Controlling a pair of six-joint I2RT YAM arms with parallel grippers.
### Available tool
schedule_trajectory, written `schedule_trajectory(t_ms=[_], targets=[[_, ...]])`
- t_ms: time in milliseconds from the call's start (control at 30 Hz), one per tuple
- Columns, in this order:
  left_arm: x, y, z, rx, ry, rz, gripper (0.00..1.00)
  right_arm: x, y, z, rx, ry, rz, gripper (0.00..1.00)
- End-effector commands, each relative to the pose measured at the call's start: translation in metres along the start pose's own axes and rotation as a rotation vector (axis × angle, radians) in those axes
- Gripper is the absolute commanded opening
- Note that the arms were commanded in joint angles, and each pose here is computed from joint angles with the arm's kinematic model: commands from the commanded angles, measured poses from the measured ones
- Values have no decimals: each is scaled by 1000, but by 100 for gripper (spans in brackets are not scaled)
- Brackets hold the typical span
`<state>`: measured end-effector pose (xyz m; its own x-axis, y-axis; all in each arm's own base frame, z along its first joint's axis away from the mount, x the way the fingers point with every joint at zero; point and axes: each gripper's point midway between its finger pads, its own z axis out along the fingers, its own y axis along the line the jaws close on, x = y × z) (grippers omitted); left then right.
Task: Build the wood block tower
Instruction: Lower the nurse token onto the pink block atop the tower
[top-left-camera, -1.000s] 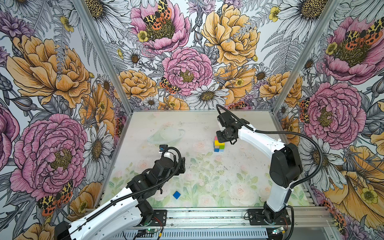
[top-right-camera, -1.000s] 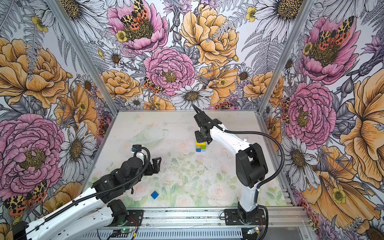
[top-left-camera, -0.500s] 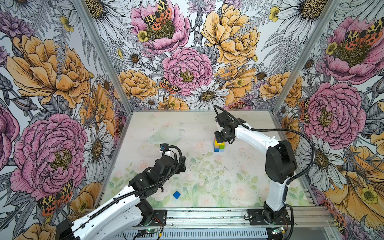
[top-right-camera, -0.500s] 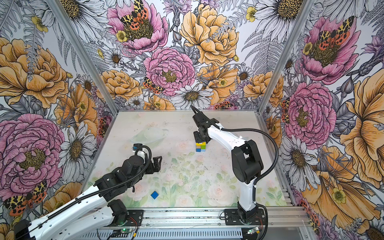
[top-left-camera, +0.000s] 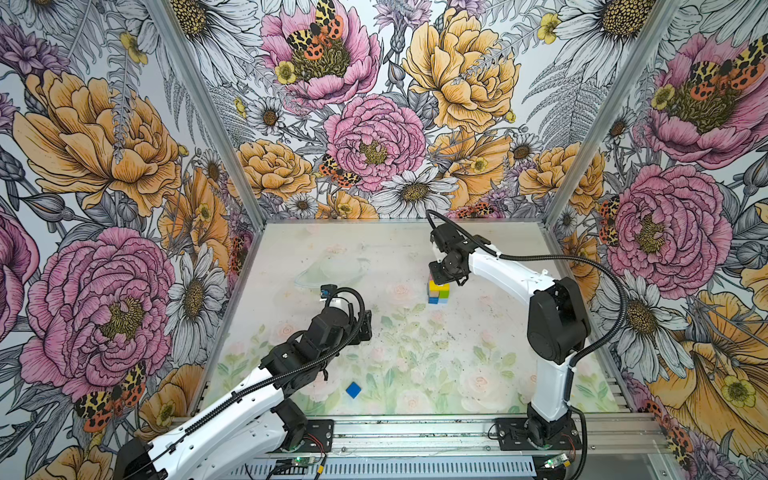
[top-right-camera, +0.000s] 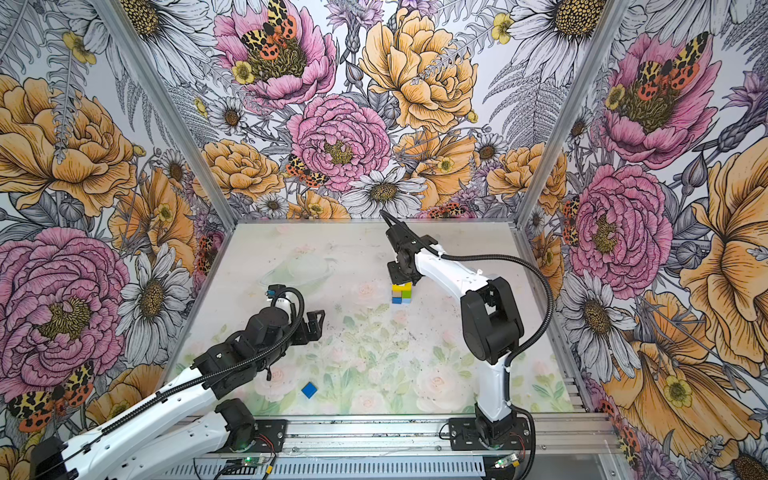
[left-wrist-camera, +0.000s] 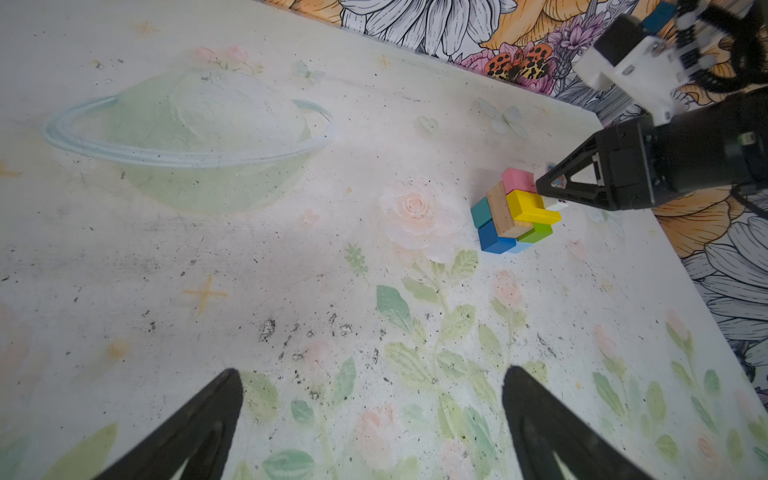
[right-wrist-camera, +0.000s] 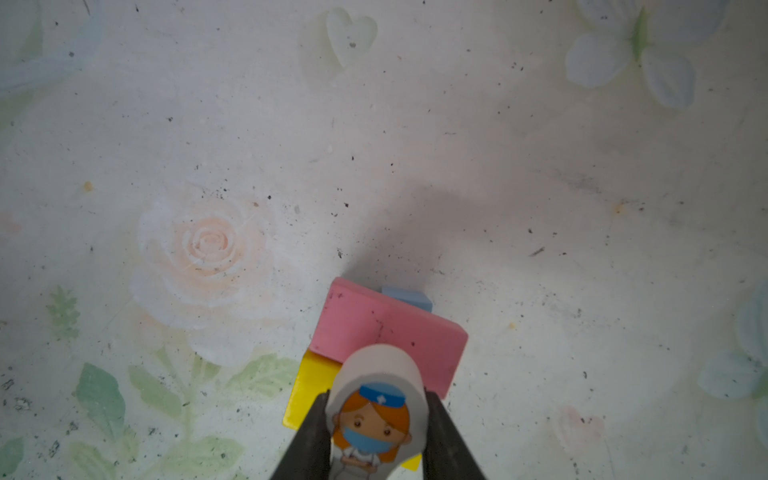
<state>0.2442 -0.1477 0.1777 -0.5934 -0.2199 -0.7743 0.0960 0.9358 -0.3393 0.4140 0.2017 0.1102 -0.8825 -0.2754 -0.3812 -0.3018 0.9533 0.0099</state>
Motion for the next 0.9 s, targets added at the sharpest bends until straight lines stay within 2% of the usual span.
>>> schedule_trajectory(t_ms=[0,867], targets=[[-12,-11,-1,44,-24,2,99,-9,-1,-3,-5,-17,-17,31],[-11,-13,4,51,-16,-1,99,-7,0,3,-10,1,-11,35]])
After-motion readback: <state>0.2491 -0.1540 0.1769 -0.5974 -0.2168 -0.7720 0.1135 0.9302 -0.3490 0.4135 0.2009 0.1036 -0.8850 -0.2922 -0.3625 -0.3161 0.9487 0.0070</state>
